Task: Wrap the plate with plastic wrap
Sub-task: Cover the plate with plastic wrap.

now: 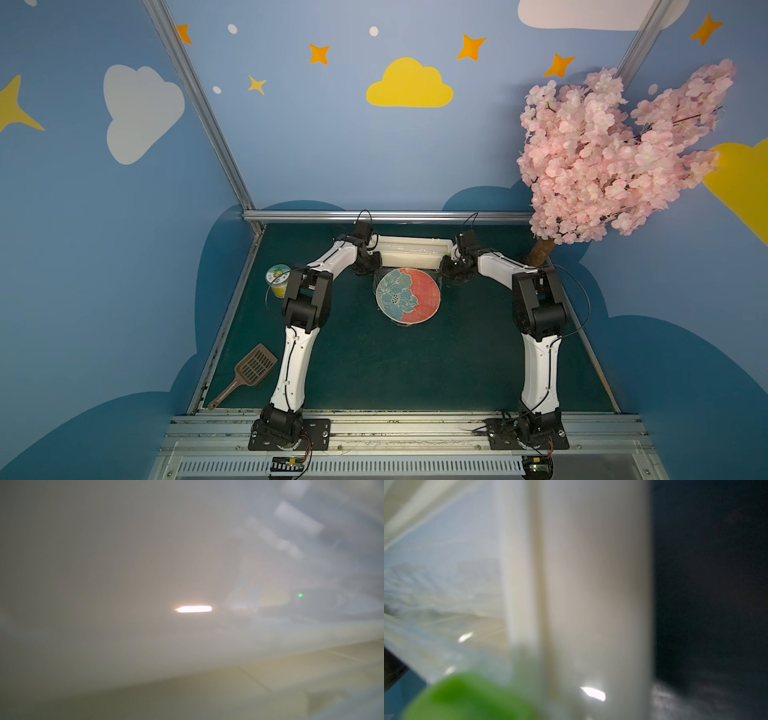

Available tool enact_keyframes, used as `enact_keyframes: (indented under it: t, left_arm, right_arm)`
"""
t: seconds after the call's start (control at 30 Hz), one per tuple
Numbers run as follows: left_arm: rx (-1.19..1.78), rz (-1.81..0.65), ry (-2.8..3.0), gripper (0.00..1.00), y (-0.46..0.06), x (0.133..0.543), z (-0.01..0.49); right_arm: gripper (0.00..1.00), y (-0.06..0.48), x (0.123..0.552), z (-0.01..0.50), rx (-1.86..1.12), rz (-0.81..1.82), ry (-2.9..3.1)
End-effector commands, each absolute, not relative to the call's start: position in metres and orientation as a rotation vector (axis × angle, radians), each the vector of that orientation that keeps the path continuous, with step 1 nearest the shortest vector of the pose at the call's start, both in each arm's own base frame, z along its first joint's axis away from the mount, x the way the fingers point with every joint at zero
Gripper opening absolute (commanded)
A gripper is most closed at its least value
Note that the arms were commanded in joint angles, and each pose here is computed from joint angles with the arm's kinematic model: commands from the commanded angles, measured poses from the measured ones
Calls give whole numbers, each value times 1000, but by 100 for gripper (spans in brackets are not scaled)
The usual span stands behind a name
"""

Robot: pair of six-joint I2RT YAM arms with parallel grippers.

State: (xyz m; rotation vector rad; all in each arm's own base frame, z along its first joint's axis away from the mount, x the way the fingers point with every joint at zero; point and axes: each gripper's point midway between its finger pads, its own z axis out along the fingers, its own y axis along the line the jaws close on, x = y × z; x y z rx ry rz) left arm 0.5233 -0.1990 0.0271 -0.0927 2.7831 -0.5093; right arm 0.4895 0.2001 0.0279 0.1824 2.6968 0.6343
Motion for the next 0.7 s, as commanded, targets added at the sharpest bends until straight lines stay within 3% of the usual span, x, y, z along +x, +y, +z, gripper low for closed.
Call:
enact_keyframes:
  t: [0.0, 0.27, 0.5, 0.57, 0.67]
  left_arm:
    - [-142, -452, 2857, 15, -183, 511, 10]
    - [-136, -463, 2896, 23, -190, 489, -2]
    - [-133, -427, 2893, 32, -183, 480, 7]
    - [-142, -426, 2875, 37, -179, 481, 19]
    - [-158, -442, 2836, 47, -173, 486, 40]
  right_arm:
    - [0, 196, 483, 18, 148, 561, 2741]
    - [0, 217, 455, 2, 81, 633, 2787]
    - [13, 202, 444, 15, 75, 580, 2786]
    - [21, 194, 446, 27, 88, 575, 2769]
    - [42, 188, 447, 47, 78, 609, 2735]
